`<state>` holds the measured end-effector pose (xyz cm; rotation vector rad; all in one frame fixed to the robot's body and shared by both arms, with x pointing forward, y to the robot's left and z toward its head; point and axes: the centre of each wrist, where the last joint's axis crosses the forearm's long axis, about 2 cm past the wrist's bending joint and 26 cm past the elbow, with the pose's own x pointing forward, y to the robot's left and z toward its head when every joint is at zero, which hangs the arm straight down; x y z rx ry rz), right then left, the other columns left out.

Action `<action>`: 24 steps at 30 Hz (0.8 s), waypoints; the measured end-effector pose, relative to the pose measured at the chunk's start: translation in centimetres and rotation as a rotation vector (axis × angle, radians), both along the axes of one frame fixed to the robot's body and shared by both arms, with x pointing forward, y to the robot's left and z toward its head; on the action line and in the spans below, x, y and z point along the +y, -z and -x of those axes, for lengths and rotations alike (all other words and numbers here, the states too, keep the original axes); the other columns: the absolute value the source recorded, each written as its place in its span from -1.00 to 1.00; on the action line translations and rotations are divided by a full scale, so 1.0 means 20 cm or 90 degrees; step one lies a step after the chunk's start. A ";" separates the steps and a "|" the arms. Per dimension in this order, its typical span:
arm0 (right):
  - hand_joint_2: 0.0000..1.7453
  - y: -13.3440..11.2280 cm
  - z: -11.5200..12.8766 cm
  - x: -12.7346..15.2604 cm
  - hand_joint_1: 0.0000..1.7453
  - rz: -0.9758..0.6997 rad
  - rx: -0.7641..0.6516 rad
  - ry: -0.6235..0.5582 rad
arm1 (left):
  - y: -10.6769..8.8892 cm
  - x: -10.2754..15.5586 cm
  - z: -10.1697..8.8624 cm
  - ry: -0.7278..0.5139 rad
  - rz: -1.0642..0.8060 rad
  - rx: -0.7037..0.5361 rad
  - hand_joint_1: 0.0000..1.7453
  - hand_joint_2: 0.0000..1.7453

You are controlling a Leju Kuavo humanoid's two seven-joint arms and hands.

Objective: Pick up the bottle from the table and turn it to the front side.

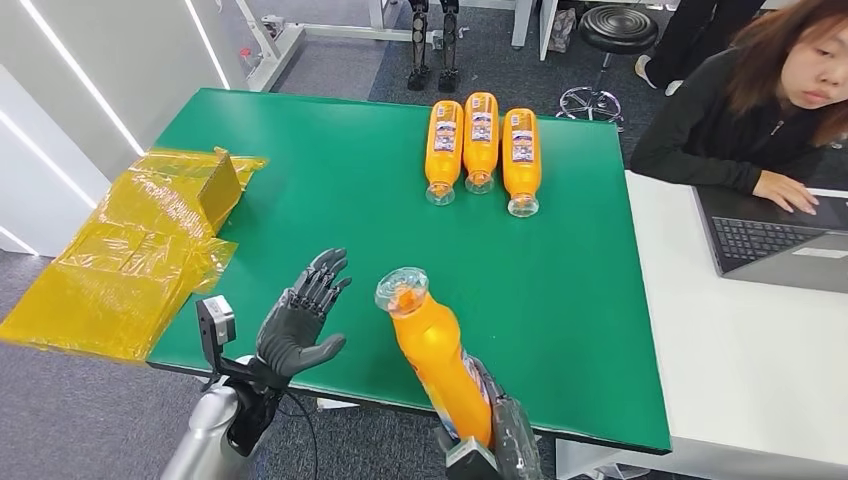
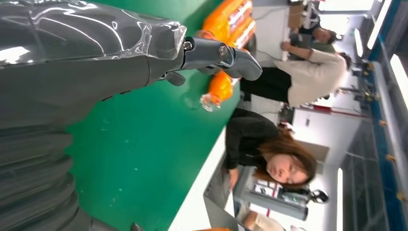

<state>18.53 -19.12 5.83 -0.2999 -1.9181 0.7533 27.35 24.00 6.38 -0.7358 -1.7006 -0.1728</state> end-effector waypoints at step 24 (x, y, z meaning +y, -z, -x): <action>1.00 0.05 -0.09 0.13 1.00 -0.035 0.014 -0.073 | -0.11 -0.08 -0.11 0.103 0.004 -0.014 -1.00 1.00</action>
